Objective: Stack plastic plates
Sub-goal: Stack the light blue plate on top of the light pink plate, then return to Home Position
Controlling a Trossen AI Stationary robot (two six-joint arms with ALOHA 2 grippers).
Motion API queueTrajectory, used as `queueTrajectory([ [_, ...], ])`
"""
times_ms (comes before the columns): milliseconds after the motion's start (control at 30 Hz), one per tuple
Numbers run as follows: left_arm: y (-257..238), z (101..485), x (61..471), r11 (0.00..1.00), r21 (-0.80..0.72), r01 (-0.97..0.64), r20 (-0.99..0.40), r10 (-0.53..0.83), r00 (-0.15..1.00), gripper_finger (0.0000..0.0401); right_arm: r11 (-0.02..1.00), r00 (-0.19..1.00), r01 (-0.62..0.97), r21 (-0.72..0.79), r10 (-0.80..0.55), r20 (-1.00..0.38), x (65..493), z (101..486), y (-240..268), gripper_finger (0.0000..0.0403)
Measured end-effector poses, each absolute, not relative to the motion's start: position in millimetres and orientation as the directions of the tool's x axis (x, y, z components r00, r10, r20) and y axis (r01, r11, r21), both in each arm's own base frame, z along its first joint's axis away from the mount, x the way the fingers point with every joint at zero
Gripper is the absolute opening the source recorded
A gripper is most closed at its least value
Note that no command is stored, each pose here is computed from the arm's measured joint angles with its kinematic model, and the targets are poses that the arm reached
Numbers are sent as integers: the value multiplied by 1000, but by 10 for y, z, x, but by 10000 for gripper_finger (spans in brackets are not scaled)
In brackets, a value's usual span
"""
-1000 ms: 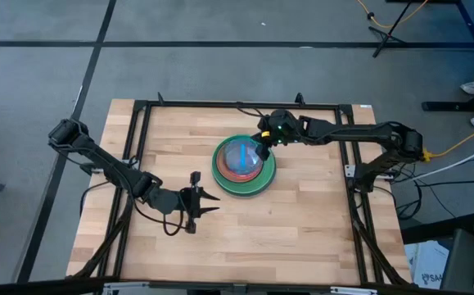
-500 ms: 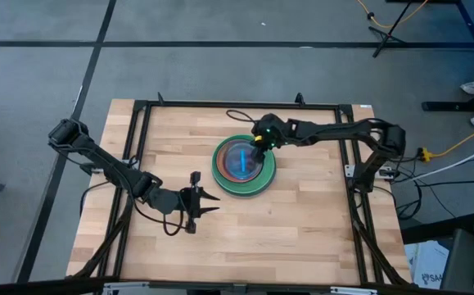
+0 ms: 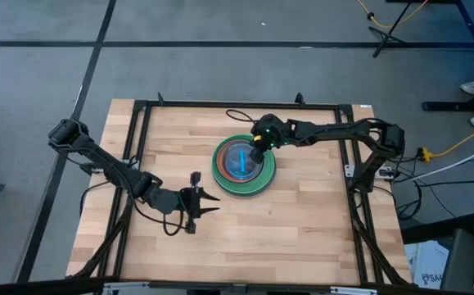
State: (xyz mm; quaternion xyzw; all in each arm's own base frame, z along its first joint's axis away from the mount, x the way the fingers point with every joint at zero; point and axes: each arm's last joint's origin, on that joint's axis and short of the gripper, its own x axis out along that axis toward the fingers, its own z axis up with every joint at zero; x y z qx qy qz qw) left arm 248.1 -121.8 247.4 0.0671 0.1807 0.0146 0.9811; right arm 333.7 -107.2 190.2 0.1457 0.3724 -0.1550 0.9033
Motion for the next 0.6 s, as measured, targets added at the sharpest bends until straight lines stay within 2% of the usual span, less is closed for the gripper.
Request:
queueTrajectory([
  [300, -1219, 2473, 2481, 990, 138, 5, -355, 44, 934, 107, 917, 665, 376, 132, -169, -727, 3297, 1950, -1059, 104],
  [600, -1187, 2472, 2497, 991, 136, -5, -356, 54, 933, 107, 944, 682, 325, 57, -192, -706, 3040, 2515, -923, 119],
])
